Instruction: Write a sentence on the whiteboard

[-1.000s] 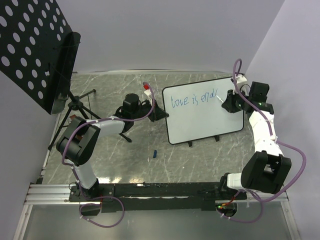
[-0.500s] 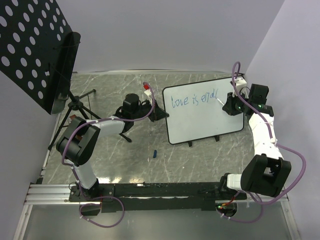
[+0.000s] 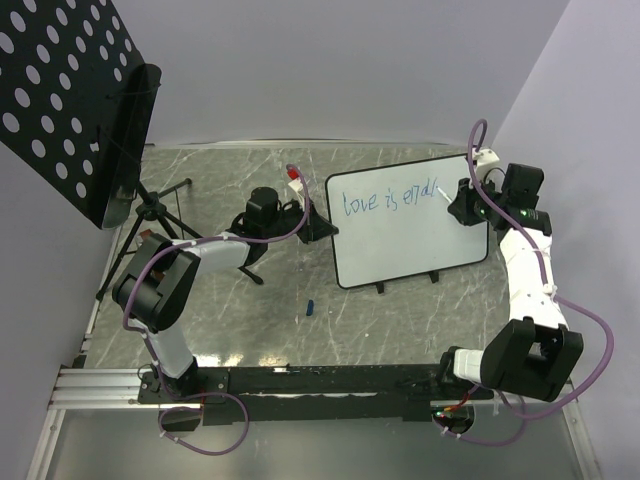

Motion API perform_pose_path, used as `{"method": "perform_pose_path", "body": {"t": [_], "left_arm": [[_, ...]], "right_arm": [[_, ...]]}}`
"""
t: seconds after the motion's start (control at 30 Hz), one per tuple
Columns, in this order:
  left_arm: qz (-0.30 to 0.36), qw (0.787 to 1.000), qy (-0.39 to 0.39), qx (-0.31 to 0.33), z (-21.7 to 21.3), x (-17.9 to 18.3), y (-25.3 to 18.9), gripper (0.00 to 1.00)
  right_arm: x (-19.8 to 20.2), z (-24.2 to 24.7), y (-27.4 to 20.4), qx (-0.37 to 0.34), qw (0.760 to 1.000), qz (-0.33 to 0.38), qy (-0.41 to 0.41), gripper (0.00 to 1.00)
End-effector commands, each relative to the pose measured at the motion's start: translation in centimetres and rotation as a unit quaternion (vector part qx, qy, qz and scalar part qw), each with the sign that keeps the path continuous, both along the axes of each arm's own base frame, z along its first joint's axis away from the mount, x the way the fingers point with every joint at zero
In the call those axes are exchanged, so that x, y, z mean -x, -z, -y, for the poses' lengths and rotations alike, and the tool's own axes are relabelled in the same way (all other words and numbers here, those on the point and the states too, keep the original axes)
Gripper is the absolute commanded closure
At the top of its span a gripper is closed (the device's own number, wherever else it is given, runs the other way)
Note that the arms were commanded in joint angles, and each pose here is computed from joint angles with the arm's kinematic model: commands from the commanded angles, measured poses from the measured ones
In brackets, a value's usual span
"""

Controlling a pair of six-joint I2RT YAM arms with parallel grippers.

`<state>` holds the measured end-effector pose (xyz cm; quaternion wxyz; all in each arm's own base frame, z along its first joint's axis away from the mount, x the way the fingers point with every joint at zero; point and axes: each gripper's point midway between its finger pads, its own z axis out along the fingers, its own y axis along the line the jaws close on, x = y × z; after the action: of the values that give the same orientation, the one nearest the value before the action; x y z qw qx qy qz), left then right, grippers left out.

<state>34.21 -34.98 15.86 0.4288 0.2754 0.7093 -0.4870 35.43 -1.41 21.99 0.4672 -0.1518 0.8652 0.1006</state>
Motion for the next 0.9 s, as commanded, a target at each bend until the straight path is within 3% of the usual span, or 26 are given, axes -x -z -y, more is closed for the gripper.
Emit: {"method": "perform_pose_path", "body": {"t": [0.0,0.53,0.87], "left_arm": [[0.054,0.998,0.011,-0.041,-0.2,0.1,1.2,0.99],[0.055,0.997,0.012,-0.042,-0.2,0.1,1.2,0.99],[0.054,0.998,0.012,-0.044,-0.2,0.1,1.3,0.99]], "right_arm": [[-1.1,0.2,-2.4,0.006,0.999,0.034,0.001,1.00],[-1.6,0.8,-0.3,0.008,1.000,0.001,0.008,1.00],[-2.2,2.1,-1.3,0.015,0.999,0.018,0.038,1.00]]}}
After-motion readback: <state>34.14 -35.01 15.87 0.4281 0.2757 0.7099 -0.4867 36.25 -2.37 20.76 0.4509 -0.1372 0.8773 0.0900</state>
